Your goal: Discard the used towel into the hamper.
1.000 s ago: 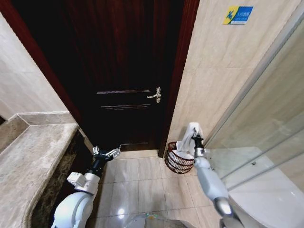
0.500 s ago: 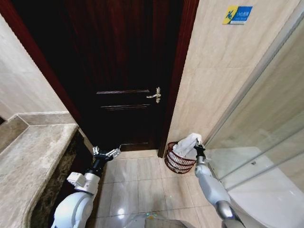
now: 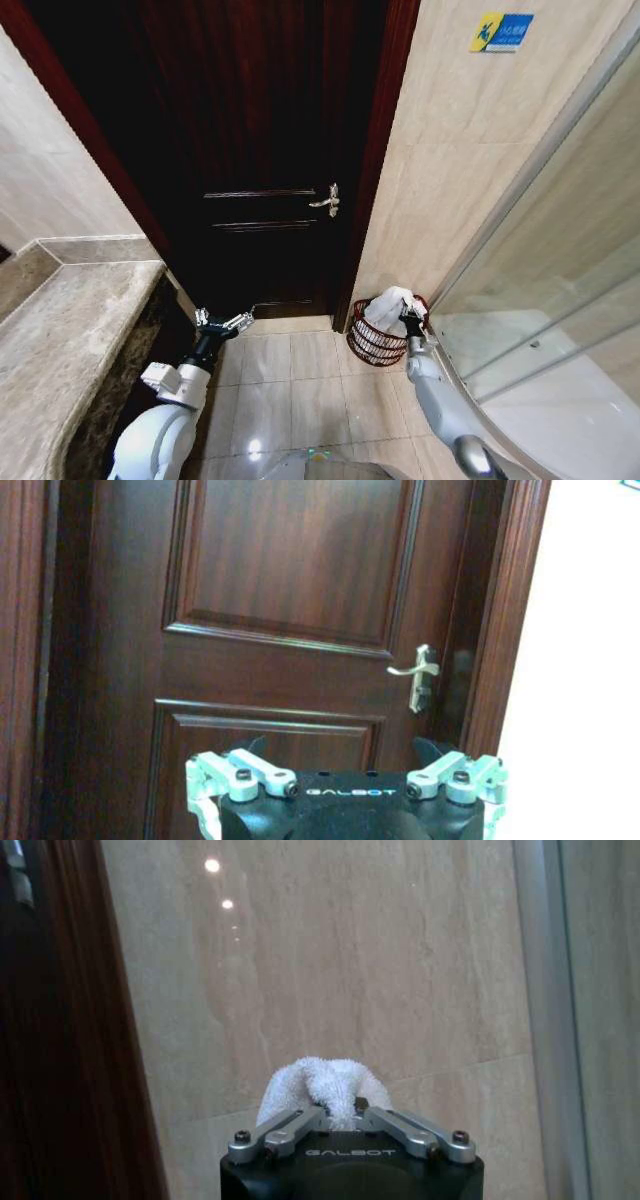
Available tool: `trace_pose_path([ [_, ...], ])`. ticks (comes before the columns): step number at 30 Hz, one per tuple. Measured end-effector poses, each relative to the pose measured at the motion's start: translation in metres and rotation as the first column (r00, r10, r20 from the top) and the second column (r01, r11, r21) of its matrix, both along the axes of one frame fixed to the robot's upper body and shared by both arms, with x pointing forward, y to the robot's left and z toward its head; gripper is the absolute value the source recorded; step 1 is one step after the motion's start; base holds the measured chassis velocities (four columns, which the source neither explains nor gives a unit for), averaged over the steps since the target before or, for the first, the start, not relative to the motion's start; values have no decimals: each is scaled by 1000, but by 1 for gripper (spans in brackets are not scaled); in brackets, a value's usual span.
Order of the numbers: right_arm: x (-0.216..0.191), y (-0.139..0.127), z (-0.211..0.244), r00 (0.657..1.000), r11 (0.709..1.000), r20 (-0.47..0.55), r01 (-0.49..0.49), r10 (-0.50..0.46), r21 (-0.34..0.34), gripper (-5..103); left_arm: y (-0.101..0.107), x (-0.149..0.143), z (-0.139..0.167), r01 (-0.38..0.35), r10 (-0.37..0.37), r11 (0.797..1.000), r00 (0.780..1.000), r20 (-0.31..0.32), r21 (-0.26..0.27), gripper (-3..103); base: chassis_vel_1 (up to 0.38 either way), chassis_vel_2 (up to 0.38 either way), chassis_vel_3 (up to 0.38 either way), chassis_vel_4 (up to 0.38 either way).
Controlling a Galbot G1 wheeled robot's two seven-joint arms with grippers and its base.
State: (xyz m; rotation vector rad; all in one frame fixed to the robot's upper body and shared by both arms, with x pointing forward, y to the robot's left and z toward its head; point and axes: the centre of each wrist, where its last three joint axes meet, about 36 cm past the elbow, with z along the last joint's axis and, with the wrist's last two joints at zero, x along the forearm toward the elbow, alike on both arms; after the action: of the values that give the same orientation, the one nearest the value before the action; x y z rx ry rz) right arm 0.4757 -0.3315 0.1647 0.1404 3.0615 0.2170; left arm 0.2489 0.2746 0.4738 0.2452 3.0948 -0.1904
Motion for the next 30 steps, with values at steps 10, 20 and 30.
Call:
trace_pose_path([
  [10, -33, 3, -22, 996, 1000, -90, 22, -20, 16, 3, 0, 0, 0, 0, 0, 1000, 1000, 0, 0, 99, -64, 61, 72, -60],
  [20, -24, -15, -14, 968, 1000, -249, 26, -24, 2, 3, 0, 0, 0, 0, 0, 1000, 1000, 0, 0, 99, 0, 0, 0, 0],
  [30, -6, -17, -1, 976, 993, -187, 98, -108, -65, 3, 0, 0, 0, 0, 0, 1000, 1000, 0, 0, 99, 0, 0, 0, 0],
])
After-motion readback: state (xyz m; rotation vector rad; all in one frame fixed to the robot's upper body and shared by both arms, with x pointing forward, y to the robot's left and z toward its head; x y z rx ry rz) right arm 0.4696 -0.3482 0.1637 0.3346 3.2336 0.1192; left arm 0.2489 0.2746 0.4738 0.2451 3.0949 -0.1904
